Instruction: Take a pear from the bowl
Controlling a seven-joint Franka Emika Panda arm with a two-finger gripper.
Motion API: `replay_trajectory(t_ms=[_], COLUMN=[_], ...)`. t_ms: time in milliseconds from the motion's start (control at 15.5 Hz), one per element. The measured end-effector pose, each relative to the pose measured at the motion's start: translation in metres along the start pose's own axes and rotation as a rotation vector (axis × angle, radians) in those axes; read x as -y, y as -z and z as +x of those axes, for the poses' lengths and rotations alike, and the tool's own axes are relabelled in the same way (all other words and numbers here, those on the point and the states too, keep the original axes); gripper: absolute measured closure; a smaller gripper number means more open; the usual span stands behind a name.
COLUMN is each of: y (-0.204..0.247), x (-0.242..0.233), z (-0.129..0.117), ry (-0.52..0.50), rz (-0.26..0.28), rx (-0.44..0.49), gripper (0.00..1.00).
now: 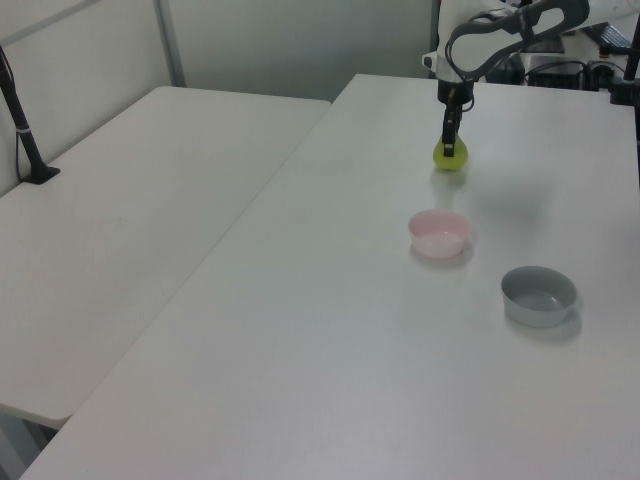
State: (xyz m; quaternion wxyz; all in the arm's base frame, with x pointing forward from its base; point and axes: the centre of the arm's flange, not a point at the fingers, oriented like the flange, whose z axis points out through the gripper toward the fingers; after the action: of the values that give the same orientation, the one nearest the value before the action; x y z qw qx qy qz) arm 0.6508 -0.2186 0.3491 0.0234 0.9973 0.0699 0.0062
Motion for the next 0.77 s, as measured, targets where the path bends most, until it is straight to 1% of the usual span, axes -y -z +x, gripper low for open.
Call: replay_trajectory(t_ms=[258, 323, 387, 452, 581, 645, 775], y=[-0.001, 0.0, 0.0, 0.001, 0.005, 0.014, 0.03], x=[0.0, -0.001, -0.001, -0.001, -0.002, -0.002, -0.002], z=[0.0, 0.0, 0.0, 0.0, 0.0, 0.001, 0.001], ry=[-0.004, -0.006, -0.009, -0.014, -0.03, -0.037, -0.071], rz=[0.0, 0.0, -0.001, -0.002, -0.005, -0.01, -0.017], rx=[0.0, -0.001, -0.002, -0.004, -0.009, -0.021, -0.037], gripper=[0.38, 0.36, 0.32, 0.32, 0.2, 0.01, 0.0])
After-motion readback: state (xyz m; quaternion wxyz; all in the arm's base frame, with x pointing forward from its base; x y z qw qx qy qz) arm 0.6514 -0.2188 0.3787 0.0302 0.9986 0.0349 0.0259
